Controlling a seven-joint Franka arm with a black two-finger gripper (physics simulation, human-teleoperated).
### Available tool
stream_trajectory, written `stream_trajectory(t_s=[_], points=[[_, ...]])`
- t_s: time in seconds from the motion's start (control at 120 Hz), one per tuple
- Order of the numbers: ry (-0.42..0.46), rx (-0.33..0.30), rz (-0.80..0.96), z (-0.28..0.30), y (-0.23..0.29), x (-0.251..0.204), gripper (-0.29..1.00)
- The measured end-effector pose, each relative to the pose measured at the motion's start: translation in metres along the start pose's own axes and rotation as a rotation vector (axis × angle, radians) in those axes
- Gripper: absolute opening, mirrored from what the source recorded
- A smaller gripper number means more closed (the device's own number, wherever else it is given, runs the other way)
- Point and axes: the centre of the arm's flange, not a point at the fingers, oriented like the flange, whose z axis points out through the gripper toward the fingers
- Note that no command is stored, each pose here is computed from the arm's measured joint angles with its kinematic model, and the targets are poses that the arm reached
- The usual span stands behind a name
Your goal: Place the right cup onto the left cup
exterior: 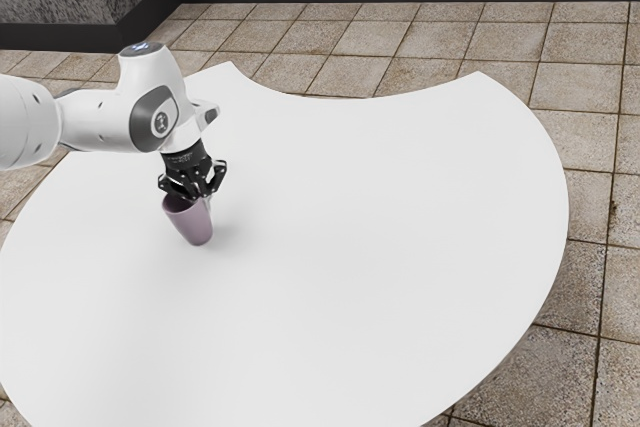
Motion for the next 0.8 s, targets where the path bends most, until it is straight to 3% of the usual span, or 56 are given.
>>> stream_trajectory(t_s=[0.267, 0.492, 0.8], points=[[0.014, -0.004, -0.002, -0.023, 0.0, 0.002, -0.08], [0.114, -0.004, -0.026, -0.12, -0.004, 0.051, -0.08], [0.145, 0.051, -0.047, -0.141, -0.002, 0.126, -0.08]])
